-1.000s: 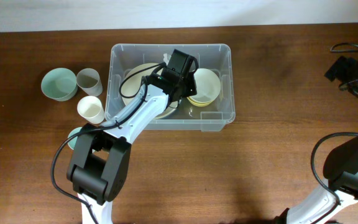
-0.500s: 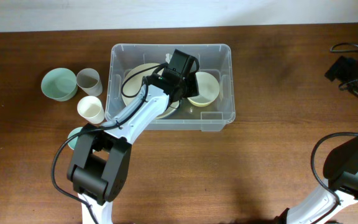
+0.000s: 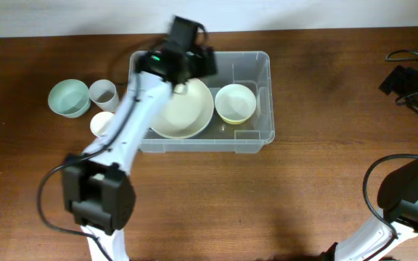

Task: Pack container
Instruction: 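Withdraw the left gripper to the mint green bowl at left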

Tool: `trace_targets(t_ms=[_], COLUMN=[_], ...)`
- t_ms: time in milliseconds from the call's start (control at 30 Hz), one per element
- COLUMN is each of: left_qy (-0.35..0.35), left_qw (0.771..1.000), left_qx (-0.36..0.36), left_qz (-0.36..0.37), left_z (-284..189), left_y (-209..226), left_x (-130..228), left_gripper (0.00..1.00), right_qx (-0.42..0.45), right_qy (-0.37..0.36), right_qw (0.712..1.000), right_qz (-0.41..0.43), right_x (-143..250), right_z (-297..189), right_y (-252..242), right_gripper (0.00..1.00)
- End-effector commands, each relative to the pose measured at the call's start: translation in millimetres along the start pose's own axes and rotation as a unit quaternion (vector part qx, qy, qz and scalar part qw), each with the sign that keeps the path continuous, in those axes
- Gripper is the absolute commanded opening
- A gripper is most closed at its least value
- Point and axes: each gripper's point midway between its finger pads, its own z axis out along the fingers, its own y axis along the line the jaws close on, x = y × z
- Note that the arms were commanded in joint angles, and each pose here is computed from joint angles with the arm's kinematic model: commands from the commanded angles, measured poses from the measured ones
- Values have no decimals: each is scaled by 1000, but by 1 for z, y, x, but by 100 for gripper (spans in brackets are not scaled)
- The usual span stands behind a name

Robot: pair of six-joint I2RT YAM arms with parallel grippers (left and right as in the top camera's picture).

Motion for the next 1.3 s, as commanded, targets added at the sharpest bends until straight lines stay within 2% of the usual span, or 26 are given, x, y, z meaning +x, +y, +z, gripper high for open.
trace_targets(t_ms=[0, 133, 200, 333, 533, 833, 1033, 1267], left_qy=[-66, -52, -36, 5, 43, 118, 144, 155], left_qw=[991, 967, 940, 914, 879, 843, 838, 828], left_qx=[-92, -163, -209, -219, -251, -276, -262, -269], left_qz=[-67, -188, -267, -340, -404, -446, -456, -467], left_z=[-61, -86, -96, -96, -75, -15, 21, 30], left_y=[77, 167, 227, 283, 343, 374, 380, 385], left_x=[-56, -57, -46, -24, 3, 50, 68, 78], left_gripper=[99, 99, 100, 99, 99, 99, 100, 99], right_qx=[11, 11, 11, 11, 11, 11, 11, 11], right_qy=[5, 5, 5, 5, 5, 5, 5, 5], right_qw=[1000, 1000, 1000, 1000, 1000, 1000, 1000, 1000], right_qz=[-4, -4, -4, -4, -4, -4, -4, -4], right_x=[1, 1, 1, 1, 1, 1, 1, 1], right_z=[6, 6, 6, 6, 6, 6, 6, 6], right_y=[-3, -3, -3, -3, -3, -3, -3, -3], right_gripper=[99, 99, 99, 99, 99, 99, 99, 99])
